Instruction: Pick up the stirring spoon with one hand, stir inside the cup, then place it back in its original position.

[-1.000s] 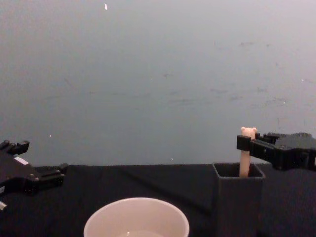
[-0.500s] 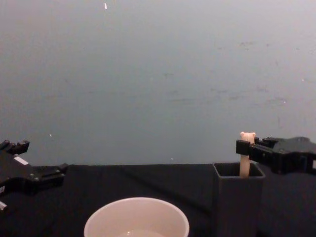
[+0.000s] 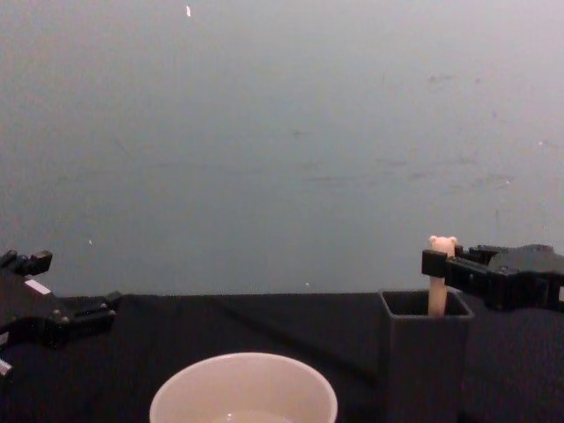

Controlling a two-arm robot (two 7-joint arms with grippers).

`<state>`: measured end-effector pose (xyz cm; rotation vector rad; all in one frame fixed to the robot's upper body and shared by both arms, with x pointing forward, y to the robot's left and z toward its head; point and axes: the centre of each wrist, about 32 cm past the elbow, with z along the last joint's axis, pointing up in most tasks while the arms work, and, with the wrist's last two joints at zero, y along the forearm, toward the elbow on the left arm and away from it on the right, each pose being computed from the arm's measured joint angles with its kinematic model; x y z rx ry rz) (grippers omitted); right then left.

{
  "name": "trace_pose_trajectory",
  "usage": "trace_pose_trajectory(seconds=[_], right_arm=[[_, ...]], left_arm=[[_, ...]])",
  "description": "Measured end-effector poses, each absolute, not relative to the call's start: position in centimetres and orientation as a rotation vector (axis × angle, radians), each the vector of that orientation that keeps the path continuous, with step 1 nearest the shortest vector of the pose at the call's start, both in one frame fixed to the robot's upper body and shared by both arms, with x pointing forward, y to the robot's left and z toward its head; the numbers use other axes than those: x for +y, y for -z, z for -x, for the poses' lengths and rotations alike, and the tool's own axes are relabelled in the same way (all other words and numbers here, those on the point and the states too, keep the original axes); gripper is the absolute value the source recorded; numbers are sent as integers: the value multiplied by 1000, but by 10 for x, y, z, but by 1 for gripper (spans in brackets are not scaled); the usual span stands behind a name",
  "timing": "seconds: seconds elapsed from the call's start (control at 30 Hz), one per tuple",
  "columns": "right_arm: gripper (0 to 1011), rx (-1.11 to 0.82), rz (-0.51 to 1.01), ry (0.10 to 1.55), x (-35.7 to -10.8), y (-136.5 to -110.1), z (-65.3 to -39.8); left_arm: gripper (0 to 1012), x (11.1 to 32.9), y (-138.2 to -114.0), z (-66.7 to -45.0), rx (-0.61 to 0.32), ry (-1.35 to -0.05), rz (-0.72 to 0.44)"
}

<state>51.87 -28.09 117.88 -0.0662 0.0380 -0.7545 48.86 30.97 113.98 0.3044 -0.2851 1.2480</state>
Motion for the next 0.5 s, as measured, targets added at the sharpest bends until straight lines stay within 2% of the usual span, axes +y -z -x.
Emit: trace_pose_trajectory(seconds=[0.17, 0.23, 0.47, 0.5], right_arm=[[228, 38, 65, 755, -281, -1179, -519], [257, 37, 65, 755, -281, -1179, -519], [461, 37, 64, 754, -281, -1179, -519], [529, 37, 63, 754, -281, -1179, -519]], left_arm=[[1001, 310, -1140, -489, -285, -1248, -304], [1001, 310, -1140, -489, -285, -1248, -304], [1001, 310, -1140, -489, -285, -1248, -304], [1001, 310, -1140, -489, -285, -1248, -304]])
